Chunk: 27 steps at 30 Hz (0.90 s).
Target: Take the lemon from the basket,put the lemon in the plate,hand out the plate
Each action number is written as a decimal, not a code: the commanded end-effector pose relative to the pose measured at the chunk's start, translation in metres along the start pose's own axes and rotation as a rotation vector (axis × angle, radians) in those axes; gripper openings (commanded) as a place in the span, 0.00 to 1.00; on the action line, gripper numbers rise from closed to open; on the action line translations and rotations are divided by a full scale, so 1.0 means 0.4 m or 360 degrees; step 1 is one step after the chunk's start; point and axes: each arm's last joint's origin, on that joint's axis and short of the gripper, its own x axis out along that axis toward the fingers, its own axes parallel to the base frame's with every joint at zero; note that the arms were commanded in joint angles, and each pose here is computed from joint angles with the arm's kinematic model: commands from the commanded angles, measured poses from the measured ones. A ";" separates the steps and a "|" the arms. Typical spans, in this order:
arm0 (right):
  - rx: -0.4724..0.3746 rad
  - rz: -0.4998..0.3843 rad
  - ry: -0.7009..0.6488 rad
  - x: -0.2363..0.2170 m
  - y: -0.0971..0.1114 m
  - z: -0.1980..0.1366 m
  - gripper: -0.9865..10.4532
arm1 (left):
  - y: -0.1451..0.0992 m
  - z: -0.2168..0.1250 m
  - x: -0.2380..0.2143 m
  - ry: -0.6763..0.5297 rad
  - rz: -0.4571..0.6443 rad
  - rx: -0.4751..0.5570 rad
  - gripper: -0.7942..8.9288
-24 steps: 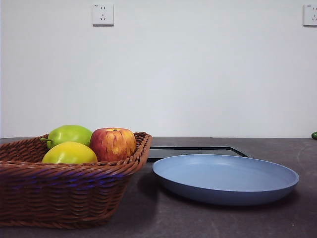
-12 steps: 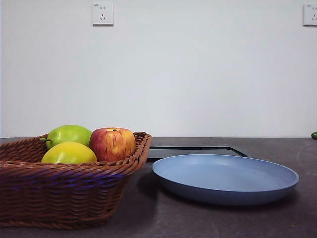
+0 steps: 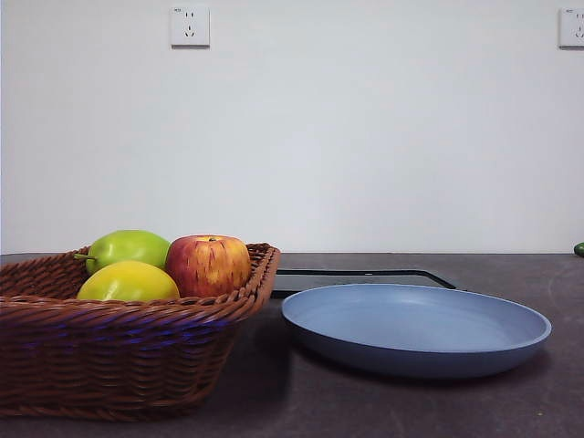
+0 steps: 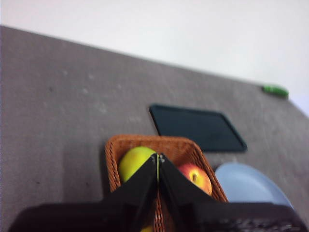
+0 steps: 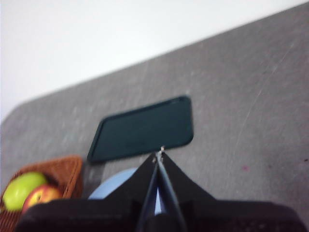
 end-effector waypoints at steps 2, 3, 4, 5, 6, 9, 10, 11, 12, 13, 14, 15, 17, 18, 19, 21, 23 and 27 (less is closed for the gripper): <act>-0.0141 0.0010 0.0116 0.016 0.021 0.059 0.09 | -0.013 0.067 0.023 0.0138 -0.0050 0.0135 0.09; -0.0157 0.0005 0.0125 0.020 0.024 0.069 0.09 | -0.015 0.079 0.029 0.0152 -0.0068 0.0136 0.09; -0.0171 -0.0003 0.0125 0.027 0.027 0.084 0.09 | -0.019 0.096 0.035 0.0159 -0.0092 0.0132 0.09; -0.0172 -0.0005 0.0119 0.032 0.030 0.093 0.09 | -0.021 0.107 0.039 0.0162 -0.0106 0.0126 0.09; -0.0173 -0.0005 0.0109 0.036 0.032 0.102 0.09 | -0.024 0.118 0.042 0.0162 -0.0124 0.0126 0.09; -0.0158 0.0009 0.0077 0.042 0.038 0.119 0.09 | -0.032 0.143 0.043 0.0145 -0.0169 0.0129 0.09; -0.0157 0.0013 0.0060 0.042 0.039 0.122 0.09 | -0.035 0.150 0.041 0.0132 -0.0177 0.0127 0.09; -0.0159 0.0017 0.0043 0.042 0.039 0.124 0.10 | -0.037 0.154 0.039 0.0120 -0.0179 0.0116 0.10; -0.0161 0.0022 0.0033 0.042 0.040 0.126 0.11 | -0.038 0.157 0.038 0.0114 -0.0180 0.0109 0.11; -0.0162 0.0025 0.0027 0.042 0.041 0.127 0.14 | -0.040 0.160 0.036 0.0104 -0.0189 0.0115 0.17; -0.0165 0.0025 0.0026 0.042 0.041 0.127 0.17 | -0.041 0.160 0.036 0.0104 -0.0210 0.0116 0.24; -0.0168 0.0025 0.0027 0.043 0.041 0.127 0.20 | -0.040 0.159 0.037 0.0111 -0.0210 0.0103 0.33; -0.0167 0.0009 0.0030 0.047 0.039 0.127 0.34 | -0.038 0.160 0.040 0.0110 -0.0188 0.0051 0.51; -0.0162 -0.0025 0.0033 0.051 0.037 0.127 0.40 | -0.037 0.160 0.044 0.0117 -0.0175 0.0023 0.56; -0.0160 -0.0078 0.0045 0.057 0.034 0.126 0.46 | -0.035 0.159 0.047 0.0132 -0.0160 -0.0011 0.58; -0.0158 -0.0148 0.0094 0.074 0.028 0.121 0.51 | -0.029 0.156 0.060 0.0179 -0.0148 -0.0073 0.58; -0.0147 -0.0161 0.0179 0.103 0.023 0.116 0.52 | -0.021 0.152 0.080 0.0243 -0.0153 -0.0138 0.58; -0.0099 -0.0147 0.0409 0.175 0.011 0.094 0.52 | -0.009 0.145 0.125 0.0376 -0.0232 -0.0208 0.58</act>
